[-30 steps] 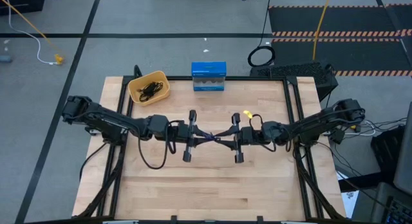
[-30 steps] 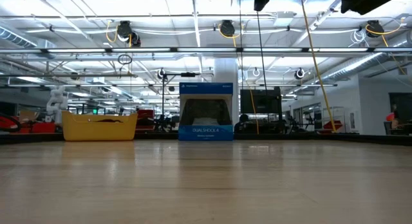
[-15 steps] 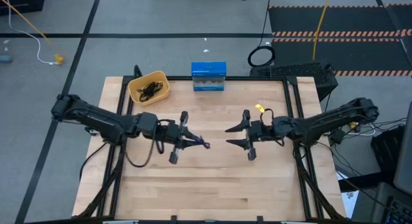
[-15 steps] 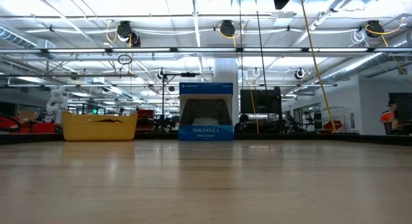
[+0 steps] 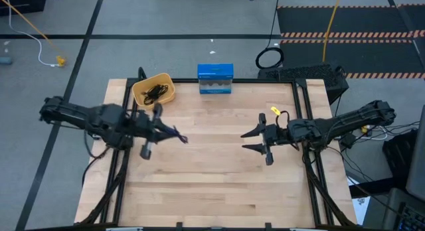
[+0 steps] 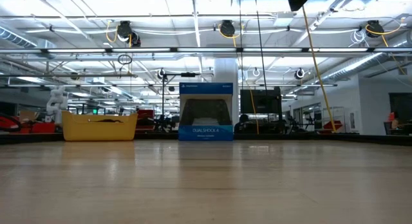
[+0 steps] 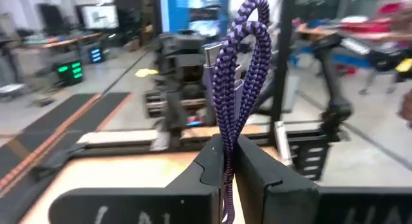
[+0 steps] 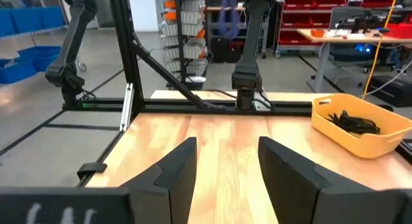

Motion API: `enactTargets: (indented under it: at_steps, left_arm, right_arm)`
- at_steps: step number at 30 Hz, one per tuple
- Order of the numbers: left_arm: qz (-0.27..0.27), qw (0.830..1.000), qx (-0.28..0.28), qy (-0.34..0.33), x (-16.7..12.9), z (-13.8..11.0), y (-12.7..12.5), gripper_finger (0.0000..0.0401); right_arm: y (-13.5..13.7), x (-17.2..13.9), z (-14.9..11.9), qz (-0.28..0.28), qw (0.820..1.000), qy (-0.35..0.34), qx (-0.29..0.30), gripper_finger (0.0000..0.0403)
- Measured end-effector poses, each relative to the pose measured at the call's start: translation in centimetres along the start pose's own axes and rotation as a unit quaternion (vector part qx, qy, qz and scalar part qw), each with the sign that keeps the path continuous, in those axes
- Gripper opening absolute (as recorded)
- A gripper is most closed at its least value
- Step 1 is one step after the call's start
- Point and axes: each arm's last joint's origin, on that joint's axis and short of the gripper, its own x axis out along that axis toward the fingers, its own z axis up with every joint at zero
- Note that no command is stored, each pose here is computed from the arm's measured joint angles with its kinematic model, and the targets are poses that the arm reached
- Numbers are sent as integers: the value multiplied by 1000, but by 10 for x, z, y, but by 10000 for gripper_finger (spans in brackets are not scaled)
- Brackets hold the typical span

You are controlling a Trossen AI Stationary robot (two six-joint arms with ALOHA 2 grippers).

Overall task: Pick and place USB-C Cables
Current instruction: Put the blue charger cable into the yellow bin

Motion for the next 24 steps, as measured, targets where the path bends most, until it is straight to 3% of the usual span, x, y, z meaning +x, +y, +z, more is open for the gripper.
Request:
enactTargets:
  at_steps: [6,14,18,24]
  left_arm:
    - [55,997,7,62,-21,31,6,22]
    - [90,982,-1,167,-19,57,11,22]
    - [106,962,-11,253,-10,53,14,22]
    - [131,908,-22,397,4,32,19,22]
  right_arm:
    - [0,0,-2,-1,1000,8,-5,157]
    - [0,0,-1,-1,1000,6,-18,157]
    - [0,0,-1,-1,1000,7,-18,157]
    - [0,0,-1,-1,1000,7,-18,157]
